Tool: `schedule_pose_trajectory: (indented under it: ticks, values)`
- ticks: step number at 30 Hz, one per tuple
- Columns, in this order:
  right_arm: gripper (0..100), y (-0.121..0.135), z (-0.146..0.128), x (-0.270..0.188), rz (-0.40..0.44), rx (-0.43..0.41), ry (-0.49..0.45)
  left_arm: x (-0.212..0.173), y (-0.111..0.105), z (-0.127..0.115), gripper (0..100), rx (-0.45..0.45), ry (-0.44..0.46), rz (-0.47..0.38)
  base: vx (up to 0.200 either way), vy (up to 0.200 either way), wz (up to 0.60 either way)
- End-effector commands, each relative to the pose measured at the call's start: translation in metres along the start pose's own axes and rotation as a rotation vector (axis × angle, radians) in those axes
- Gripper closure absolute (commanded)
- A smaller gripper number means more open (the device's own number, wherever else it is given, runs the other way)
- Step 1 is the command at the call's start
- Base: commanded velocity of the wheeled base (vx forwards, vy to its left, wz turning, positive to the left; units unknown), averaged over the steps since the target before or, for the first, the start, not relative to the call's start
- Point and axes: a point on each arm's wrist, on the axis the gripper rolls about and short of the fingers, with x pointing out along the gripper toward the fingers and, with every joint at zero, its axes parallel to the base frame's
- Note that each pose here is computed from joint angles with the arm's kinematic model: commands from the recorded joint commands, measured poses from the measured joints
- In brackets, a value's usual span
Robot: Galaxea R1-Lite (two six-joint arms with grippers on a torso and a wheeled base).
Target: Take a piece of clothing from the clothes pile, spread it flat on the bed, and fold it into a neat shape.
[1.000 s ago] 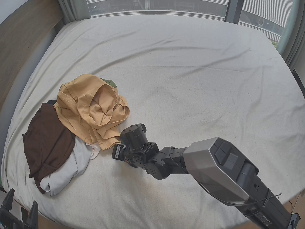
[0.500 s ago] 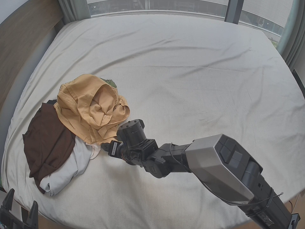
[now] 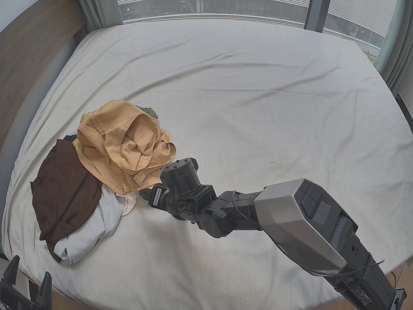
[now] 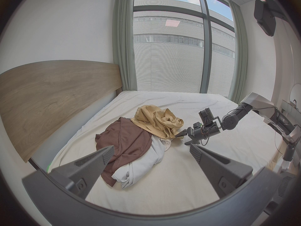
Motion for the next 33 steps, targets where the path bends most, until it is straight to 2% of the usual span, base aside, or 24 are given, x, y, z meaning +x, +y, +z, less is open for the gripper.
schedule_pose_trajectory:
  ticks: [1,11,17,22,26,29,33]
  values:
    - [0,0.009,0.008,-0.007,0.021,0.002,-0.017,0.000,0.000,-0.005,0,-0.001,0.001,0.001,0.000,0.000,0.00]
    - [0,0.011,0.010,-0.009,0.030,0.004,-0.025,0.000,0.000,-0.005,0,-0.001,0.001,0.001,0.000,0.000,0.00]
    - [0,0.017,0.023,-0.019,0.038,0.026,-0.054,0.000,0.000,-0.005,0,0.001,0.001,0.001,0.000,0.000,0.00]
    - [0,0.014,0.015,-0.013,0.027,0.027,-0.037,0.000,0.000,-0.005,0,-0.001,0.001,0.001,0.000,0.000,0.00]
    - [0,-0.002,-0.005,0.003,-0.012,0.022,0.002,0.000,0.000,-0.005,0,-0.001,0.001,0.001,0.000,0.000,0.00]
    - [0,-0.013,-0.010,0.010,-0.035,0.024,0.014,0.000,0.000,-0.005,0,-0.001,0.001,0.001,0.000,0.000,0.00]
    - [0,-0.013,-0.009,0.009,-0.034,0.025,0.012,0.000,0.000,-0.005,0,-0.001,0.001,0.001,0.000,0.000,0.00]
